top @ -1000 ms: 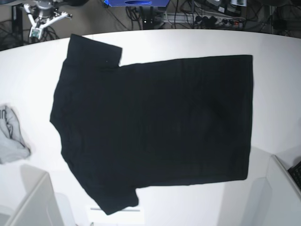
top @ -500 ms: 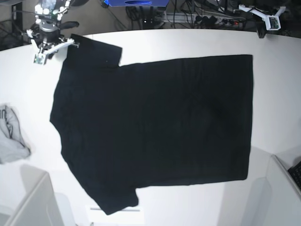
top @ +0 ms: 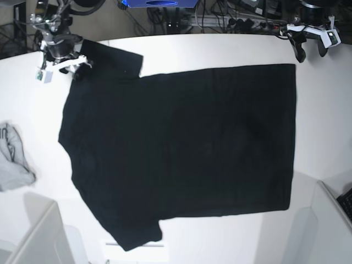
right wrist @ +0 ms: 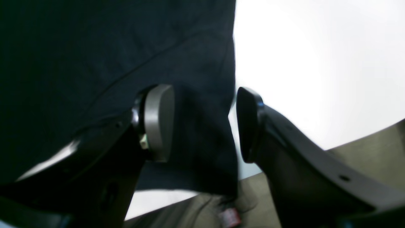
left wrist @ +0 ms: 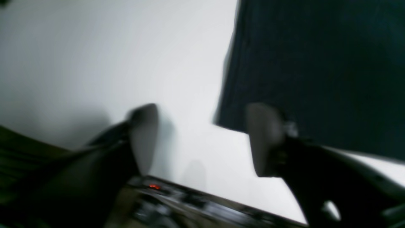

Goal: Fold the T-shirt properly
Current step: 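Move both grippers down to the shirt's shoulder corners by the collar, then grasp the shoulder corners with both grippers and pull them toward the robot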

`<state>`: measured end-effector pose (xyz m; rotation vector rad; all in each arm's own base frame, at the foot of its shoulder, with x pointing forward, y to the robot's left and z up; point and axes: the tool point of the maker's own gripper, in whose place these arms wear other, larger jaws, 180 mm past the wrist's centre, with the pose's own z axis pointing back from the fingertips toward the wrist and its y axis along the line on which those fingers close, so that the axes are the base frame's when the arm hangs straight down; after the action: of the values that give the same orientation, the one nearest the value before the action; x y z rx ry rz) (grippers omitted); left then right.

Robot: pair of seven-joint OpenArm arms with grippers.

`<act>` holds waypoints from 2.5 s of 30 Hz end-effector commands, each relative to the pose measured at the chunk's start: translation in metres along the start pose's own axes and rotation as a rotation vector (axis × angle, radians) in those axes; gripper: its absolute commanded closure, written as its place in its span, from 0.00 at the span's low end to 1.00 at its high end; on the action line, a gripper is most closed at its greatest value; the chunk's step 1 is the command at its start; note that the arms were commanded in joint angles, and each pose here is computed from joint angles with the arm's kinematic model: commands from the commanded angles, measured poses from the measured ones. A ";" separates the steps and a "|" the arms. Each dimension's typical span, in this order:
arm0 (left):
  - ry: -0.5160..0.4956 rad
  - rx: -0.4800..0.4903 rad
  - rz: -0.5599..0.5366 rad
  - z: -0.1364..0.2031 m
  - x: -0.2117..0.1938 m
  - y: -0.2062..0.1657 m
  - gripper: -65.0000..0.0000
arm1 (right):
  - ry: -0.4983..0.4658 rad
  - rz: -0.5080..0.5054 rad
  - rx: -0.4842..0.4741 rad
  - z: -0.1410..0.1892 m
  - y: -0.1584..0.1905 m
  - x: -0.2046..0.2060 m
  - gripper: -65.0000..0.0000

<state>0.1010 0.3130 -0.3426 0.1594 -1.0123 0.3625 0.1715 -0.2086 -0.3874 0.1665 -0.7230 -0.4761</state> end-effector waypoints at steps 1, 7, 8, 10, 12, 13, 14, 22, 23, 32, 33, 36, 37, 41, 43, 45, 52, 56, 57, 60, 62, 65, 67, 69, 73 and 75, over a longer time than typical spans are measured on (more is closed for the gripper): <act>-0.029 -0.003 0.018 -0.001 0.011 0.006 0.30 | -0.034 -0.017 0.035 0.002 0.003 0.012 0.53; -0.057 -0.085 0.158 -0.010 0.023 0.020 0.43 | -0.019 -0.116 0.044 -0.008 -0.018 0.020 0.53; -0.075 -0.088 0.149 -0.012 0.028 0.024 0.43 | -0.007 -0.119 0.036 -0.010 -0.022 0.016 0.53; -0.095 -0.077 0.146 -0.011 0.031 0.033 0.43 | 0.022 -0.106 0.016 -0.015 -0.033 0.011 0.53; -0.099 -0.066 0.159 -0.009 0.029 0.039 0.38 | 0.046 -0.118 -0.001 -0.022 -0.042 0.006 0.53; -0.094 -0.061 0.159 -0.009 0.026 0.041 0.35 | 0.059 -0.124 -0.010 -0.024 -0.047 0.001 0.53; -0.090 -0.057 0.156 -0.009 0.025 0.043 0.33 | 0.068 -0.130 -0.016 -0.025 -0.049 -0.002 0.53; 0.002 -0.048 0.185 -0.022 0.008 0.044 0.33 | 0.157 -0.051 0.083 -0.032 -0.016 -0.029 0.54; 0.027 -0.043 0.188 -0.025 0.007 0.046 0.33 | 0.167 -0.051 0.086 -0.033 -0.015 -0.033 0.54; 0.092 -0.073 0.282 -0.040 0.002 0.033 0.33 | 0.221 -0.043 0.105 -0.037 -0.009 -0.052 0.62; 0.098 -0.085 0.282 -0.042 0.001 0.030 0.33 | 0.221 -0.043 0.105 -0.037 -0.009 -0.052 0.69; 0.113 -0.092 0.294 -0.044 -0.003 0.026 0.33 | 0.221 -0.043 0.106 -0.038 -0.009 -0.052 0.92; 0.112 -0.094 0.295 -0.045 -0.002 0.025 0.33 | 0.221 -0.043 0.106 -0.038 -0.009 -0.052 1.00; 0.115 -0.098 0.305 -0.048 -0.004 0.024 0.33 | 0.221 -0.043 0.106 -0.038 -0.009 -0.052 1.00; 0.110 -0.096 0.321 -0.053 -0.005 0.024 0.33 | 0.223 -0.044 0.107 -0.037 -0.008 -0.052 1.00; 0.123 -0.089 0.340 -0.056 -0.012 0.025 0.33 | 0.223 -0.044 0.107 -0.037 -0.008 -0.052 1.00; 0.209 -0.194 0.357 -0.071 -0.039 -0.020 0.33 | 0.222 -0.043 0.108 -0.037 -0.008 -0.052 1.00; 0.218 -0.190 0.384 -0.078 -0.045 -0.021 0.33 | 0.223 -0.043 0.107 -0.037 -0.008 -0.052 1.00; 0.217 -0.196 0.392 -0.082 -0.045 -0.024 0.33 | 0.223 -0.043 0.107 -0.037 -0.008 -0.052 1.00; 0.241 -0.233 0.392 -0.086 -0.051 -0.040 0.33 | 0.223 -0.043 0.107 -0.037 -0.008 -0.052 1.00; 0.248 -0.251 0.390 -0.087 -0.052 -0.048 0.33 | 0.223 -0.043 0.107 -0.037 -0.008 -0.052 1.00; 0.258 -0.246 0.396 -0.088 -0.055 -0.051 0.34 | 0.223 -0.043 0.107 -0.037 -0.008 -0.052 1.00; 0.263 -0.222 0.406 -0.089 -0.056 -0.047 0.34 | 0.223 -0.043 0.107 -0.037 -0.008 -0.052 1.00; 0.265 -0.214 0.411 -0.089 -0.057 -0.046 0.34 | 0.223 -0.043 0.107 -0.037 -0.008 -0.052 1.00; 0.264 -0.212 0.410 -0.089 -0.056 -0.045 0.63 | 0.223 -0.043 0.107 -0.037 -0.008 -0.052 1.00; 0.264 -0.212 0.410 -0.089 -0.056 -0.045 0.83 | 0.223 -0.043 0.107 -0.037 -0.008 -0.052 1.00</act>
<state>0.1696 0.2860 -0.4310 -0.2974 -0.8521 0.6418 0.1681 -0.1907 -0.4446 0.3473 -0.5668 -0.4610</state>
